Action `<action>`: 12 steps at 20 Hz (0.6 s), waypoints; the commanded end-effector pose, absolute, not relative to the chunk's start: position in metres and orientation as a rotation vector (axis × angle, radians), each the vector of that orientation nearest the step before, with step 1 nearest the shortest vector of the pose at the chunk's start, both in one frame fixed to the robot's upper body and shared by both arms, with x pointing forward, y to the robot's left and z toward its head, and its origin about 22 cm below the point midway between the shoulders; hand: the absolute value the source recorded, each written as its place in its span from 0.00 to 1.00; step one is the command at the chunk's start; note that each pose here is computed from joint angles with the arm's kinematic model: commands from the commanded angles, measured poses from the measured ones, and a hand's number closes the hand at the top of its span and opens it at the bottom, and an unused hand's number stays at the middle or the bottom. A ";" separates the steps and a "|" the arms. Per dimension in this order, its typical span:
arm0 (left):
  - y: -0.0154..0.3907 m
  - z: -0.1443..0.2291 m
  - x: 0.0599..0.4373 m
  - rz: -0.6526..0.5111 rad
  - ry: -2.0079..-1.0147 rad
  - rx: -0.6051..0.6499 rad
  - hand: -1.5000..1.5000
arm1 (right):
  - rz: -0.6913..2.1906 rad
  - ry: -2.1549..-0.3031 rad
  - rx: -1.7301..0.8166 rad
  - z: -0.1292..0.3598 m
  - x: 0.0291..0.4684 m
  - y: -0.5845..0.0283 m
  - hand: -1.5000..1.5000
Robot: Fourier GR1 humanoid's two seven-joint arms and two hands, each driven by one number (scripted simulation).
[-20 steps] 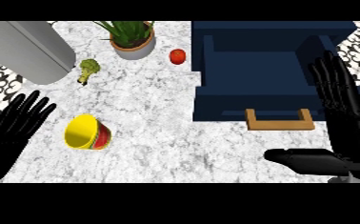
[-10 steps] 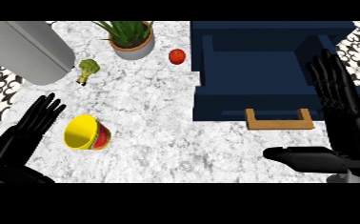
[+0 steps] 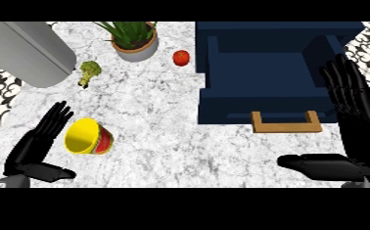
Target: Pick up the cup, place it into the drawer and close the drawer
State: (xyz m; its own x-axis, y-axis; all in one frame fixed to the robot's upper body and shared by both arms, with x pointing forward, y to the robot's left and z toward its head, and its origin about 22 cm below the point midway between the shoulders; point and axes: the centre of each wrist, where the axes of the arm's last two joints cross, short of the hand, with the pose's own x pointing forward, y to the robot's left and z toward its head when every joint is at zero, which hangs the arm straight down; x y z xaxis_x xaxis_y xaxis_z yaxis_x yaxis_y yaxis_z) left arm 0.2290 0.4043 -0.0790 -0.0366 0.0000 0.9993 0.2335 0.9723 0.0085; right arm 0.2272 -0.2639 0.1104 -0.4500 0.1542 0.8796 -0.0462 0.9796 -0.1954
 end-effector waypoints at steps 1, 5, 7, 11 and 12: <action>0.414 -0.092 0.229 -0.165 -1.655 -0.273 0.00 | 0.211 -2.043 -0.063 0.123 0.233 -0.263 0.00; 0.405 -0.109 0.233 -0.145 -1.649 -0.259 0.00 | 0.238 -2.028 -0.075 0.106 0.240 -0.263 0.00; 0.408 -0.095 0.255 -0.125 -1.658 -0.265 0.00 | 0.238 -2.039 -0.039 0.103 0.231 -0.267 0.00; 0.413 -0.113 0.230 -0.112 -1.681 -0.249 0.00 | 0.246 -2.033 -0.040 0.113 0.233 -0.255 0.00; 0.409 -0.110 0.240 -0.126 -1.688 -0.250 0.00 | 0.248 -2.019 -0.044 0.114 0.236 -0.259 0.00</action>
State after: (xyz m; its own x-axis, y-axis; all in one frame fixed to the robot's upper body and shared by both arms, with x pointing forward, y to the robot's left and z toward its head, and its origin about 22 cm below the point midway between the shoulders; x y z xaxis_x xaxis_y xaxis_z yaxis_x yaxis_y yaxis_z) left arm 0.2366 0.4082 -0.1069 -0.0258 -0.0200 0.9995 0.1725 0.9847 0.0242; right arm 0.2337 -0.2570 0.1152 -0.4590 0.1416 0.8771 -0.0670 0.9789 -0.1931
